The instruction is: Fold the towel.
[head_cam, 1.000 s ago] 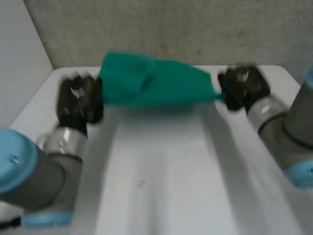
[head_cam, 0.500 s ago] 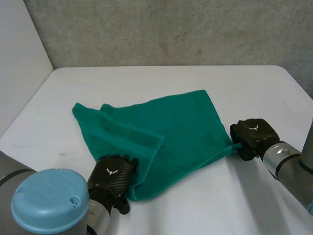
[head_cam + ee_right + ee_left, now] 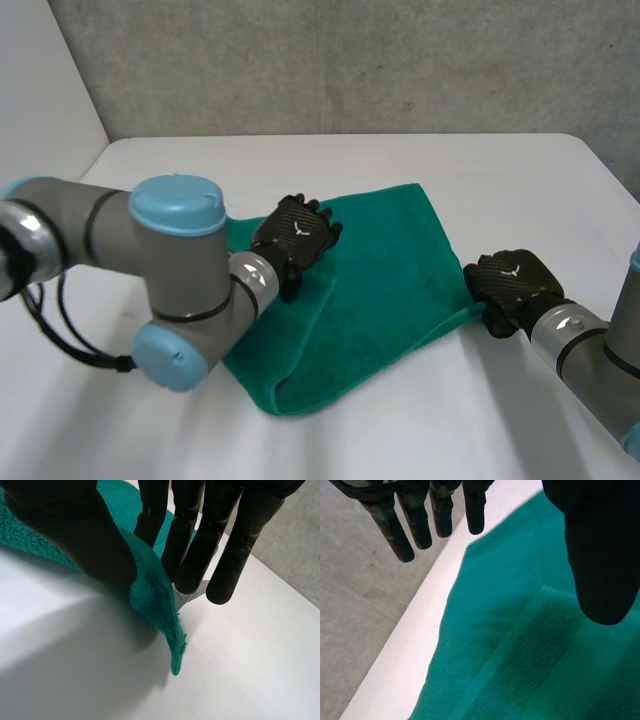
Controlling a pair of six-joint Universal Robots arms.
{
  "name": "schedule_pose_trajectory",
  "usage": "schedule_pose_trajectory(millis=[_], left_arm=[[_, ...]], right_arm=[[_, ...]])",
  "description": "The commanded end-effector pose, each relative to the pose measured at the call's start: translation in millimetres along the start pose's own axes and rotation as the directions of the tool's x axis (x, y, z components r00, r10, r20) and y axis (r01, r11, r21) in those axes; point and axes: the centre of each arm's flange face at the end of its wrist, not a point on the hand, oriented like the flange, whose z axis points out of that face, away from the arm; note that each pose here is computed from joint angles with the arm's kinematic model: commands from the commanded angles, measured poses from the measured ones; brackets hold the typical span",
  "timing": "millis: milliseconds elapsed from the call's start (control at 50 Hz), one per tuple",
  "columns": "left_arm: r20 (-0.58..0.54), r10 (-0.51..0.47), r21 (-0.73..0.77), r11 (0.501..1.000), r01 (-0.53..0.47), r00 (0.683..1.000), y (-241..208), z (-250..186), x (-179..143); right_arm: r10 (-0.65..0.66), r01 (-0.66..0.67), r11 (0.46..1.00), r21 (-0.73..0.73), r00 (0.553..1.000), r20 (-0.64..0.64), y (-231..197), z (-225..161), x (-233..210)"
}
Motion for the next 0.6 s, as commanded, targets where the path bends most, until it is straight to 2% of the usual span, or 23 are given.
schedule_pose_trajectory(millis=[20, 40, 240, 380, 460, 600], left_arm=[[-0.085, 0.117, 0.026, 0.993, -0.116, 0.989, 23, 30, 13], [-0.121, 0.124, 0.039, 0.992, -0.12, 0.985, 29, 34, 18], [-0.207, 0.115, -0.019, 0.992, -0.122, 0.972, 45, 39, 29], [-0.217, 0.137, -0.034, 0.988, -0.148, 0.967, 48, 39, 29], [-0.181, 0.147, -0.025, 0.988, -0.154, 0.973, 43, 40, 22], [0.015, 0.175, 0.021, 0.984, -0.175, 0.984, 22, 43, -8]], right_arm=[[-0.005, 0.005, 1.0, -0.004, 1.0, 0.001, 3, -1, -1], [-0.005, 0.005, 1.0, -0.004, 1.0, 0.002, 2, -1, -1], [-0.007, 0.007, 1.0, -0.003, 1.0, 0.0, 3, -1, -1], [-0.009, 0.009, 1.0, -0.004, 1.0, -0.002, 3, 0, 0], [-0.007, 0.007, 1.0, -0.006, 1.0, -0.006, 3, 0, 1], [-0.009, 0.009, 1.0, -0.006, 1.0, -0.006, 3, 0, 1]])
